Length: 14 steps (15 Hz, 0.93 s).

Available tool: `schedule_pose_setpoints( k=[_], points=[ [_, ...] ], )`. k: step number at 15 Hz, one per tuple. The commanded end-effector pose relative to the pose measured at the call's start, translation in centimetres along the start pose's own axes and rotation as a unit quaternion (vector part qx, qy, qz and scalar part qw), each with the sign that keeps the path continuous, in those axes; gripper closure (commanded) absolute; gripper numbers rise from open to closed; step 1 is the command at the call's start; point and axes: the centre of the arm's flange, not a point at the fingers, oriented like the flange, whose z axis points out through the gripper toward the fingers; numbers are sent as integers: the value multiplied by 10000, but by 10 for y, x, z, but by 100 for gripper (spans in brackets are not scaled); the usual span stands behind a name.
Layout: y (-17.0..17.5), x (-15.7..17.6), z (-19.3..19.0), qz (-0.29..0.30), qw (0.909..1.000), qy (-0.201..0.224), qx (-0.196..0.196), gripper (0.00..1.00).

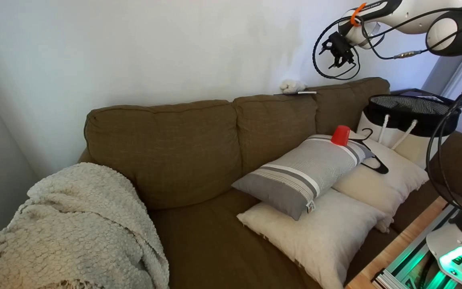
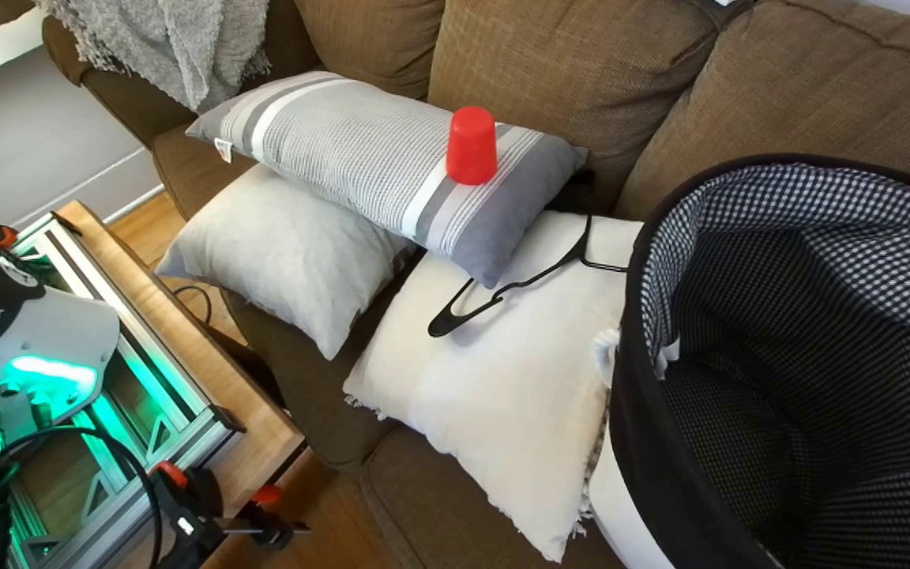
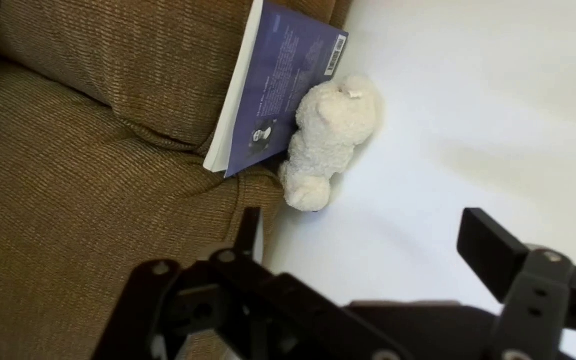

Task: Pick up the book and place it on the top gray pillow

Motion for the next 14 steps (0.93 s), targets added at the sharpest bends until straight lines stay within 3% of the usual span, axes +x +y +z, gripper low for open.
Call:
schedule_pose_setpoints(
  k=[1,2,4,9,13,14],
  points=[
    [-2,1,-3,-1,10000,8,19,0],
    [-4,-2,-3,-407,9970,487,435,0],
    [-20,-11,10,-1001,9916,723,372,0],
    [-35,-36,91,-2282,9689,840,-464,0],
    [-28,-26,145,-3170,9348,1095,-1167,0],
    [-4,-53,107,-2864,9492,928,-917,0]
  ],
)
